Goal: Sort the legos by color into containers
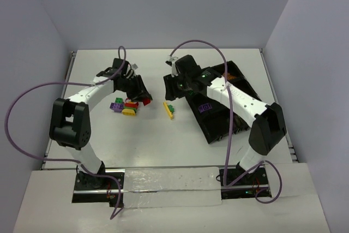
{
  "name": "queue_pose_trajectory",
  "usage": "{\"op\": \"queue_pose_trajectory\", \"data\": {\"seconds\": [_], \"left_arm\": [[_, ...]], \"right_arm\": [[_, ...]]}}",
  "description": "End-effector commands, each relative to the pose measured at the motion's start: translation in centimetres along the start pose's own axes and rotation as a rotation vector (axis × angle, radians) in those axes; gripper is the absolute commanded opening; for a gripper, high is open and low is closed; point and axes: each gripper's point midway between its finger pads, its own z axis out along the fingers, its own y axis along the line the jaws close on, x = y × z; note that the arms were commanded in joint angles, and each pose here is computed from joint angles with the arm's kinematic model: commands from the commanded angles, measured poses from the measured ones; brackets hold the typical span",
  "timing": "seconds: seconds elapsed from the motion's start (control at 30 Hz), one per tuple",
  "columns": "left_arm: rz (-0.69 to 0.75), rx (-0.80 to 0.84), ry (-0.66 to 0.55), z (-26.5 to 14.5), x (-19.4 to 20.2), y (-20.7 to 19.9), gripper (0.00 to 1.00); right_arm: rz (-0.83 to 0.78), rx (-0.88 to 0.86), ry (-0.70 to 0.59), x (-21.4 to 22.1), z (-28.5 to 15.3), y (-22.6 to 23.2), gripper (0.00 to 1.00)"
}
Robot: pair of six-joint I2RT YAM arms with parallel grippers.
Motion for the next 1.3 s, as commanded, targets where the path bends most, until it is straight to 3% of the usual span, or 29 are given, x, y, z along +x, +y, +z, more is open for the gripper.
{"op": "queue_pose_trajectory", "data": {"seconds": [0.0,0.17,0.23,0.33,0.5,1.1,1.27], "left_arm": [[0.024,-0.184,-0.035,0.7,0.8,1.1,0.02],[-0.029,-0.225,0.020,2.8,2.2,2.7,0.15],[-0.034,-0.220,0.025,3.1,2.6,3.0,0.35],[-0.025,-0.228,0.001,2.6,2.2,2.9,0.57],[-0.001,-0.235,-0.029,1.8,1.2,2.2,0.75],[-0.048,-0.237,-0.255,-3.8,-3.7,-0.8,0.73],[-0.070,-0.225,-0.262,-3.9,-3.5,-0.7,0.72]], "right_arm": [[0.108,0.251,0.052,2.1,1.3,-4.9,0.55],[0.162,0.318,0.112,4.4,2.8,-6.4,0.55],[0.183,0.317,0.134,5.2,3.4,-6.4,0.54],[0.199,0.297,0.149,5.8,4.1,-6.2,0.54],[0.181,0.275,0.165,6.0,5.3,-5.5,0.54],[0.190,0.242,0.203,7.8,10.4,-4.0,0.53],[0.199,0.261,0.214,8.8,11.2,-4.5,0.42]]}}
